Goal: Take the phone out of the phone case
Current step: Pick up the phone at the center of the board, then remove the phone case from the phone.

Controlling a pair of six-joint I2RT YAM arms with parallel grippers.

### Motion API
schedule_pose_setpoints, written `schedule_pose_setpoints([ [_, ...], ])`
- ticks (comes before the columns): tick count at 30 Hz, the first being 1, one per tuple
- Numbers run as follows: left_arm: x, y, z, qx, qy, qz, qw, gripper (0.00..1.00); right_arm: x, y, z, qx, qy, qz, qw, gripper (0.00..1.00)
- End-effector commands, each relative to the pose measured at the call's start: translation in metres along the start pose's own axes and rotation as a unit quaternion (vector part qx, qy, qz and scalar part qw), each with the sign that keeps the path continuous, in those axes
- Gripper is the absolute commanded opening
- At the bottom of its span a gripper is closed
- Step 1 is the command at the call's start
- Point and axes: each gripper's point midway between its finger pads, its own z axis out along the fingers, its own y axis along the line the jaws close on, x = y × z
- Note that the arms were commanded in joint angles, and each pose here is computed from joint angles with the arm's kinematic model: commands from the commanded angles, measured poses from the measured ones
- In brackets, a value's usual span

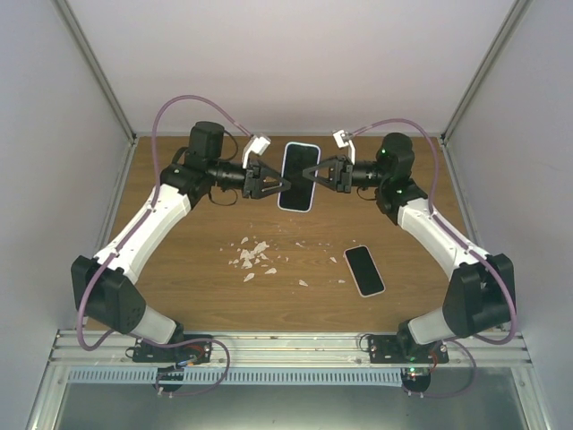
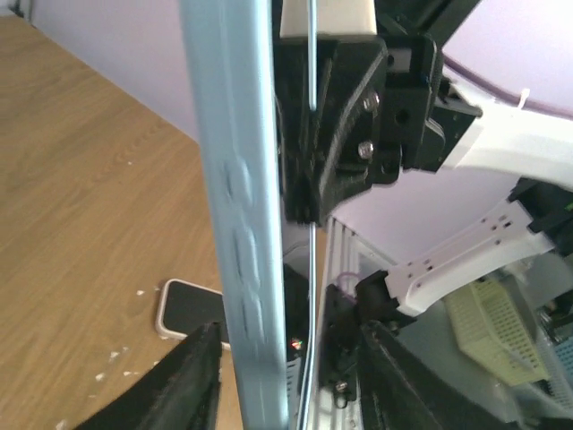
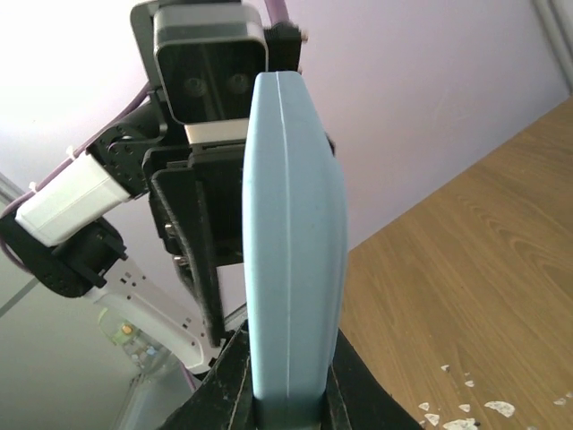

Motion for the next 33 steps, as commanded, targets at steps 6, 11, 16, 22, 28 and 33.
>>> schedule_pose_setpoints([
  [6, 0.009, -0.009, -0.019, -0.03, -0.004, 0.054, 0.998, 0.56, -0.038, 0.027, -0.029, -0.013, -0.035, -0.056, 0.998, 0.0],
  [11, 0.015, -0.008, -0.02, -0.035, -0.004, 0.054, 0.998, 0.56, -0.047, 0.036, -0.033, -0.018, -0.042, -0.062, 0.997, 0.01],
  [16, 0.013, -0.006, -0.019, -0.042, -0.006, 0.051, 0.998, 0.56, -0.051, 0.045, -0.035, -0.021, -0.049, -0.07, 0.996, 0.01],
  [22, 0.009, 0.002, -0.015, -0.06, -0.005, 0.048, 0.997, 0.54, -0.052, 0.049, -0.036, -0.02, -0.053, -0.071, 0.996, 0.01],
  [28, 0.011, -0.008, -0.008, -0.027, 0.0, 0.053, 0.998, 0.54, -0.052, 0.043, -0.035, -0.012, -0.057, -0.064, 0.996, 0.0],
  [33, 0.012, -0.017, -0.004, -0.004, 0.003, 0.059, 0.998, 0.54, -0.053, 0.04, -0.035, -0.01, -0.059, -0.06, 0.996, 0.0],
])
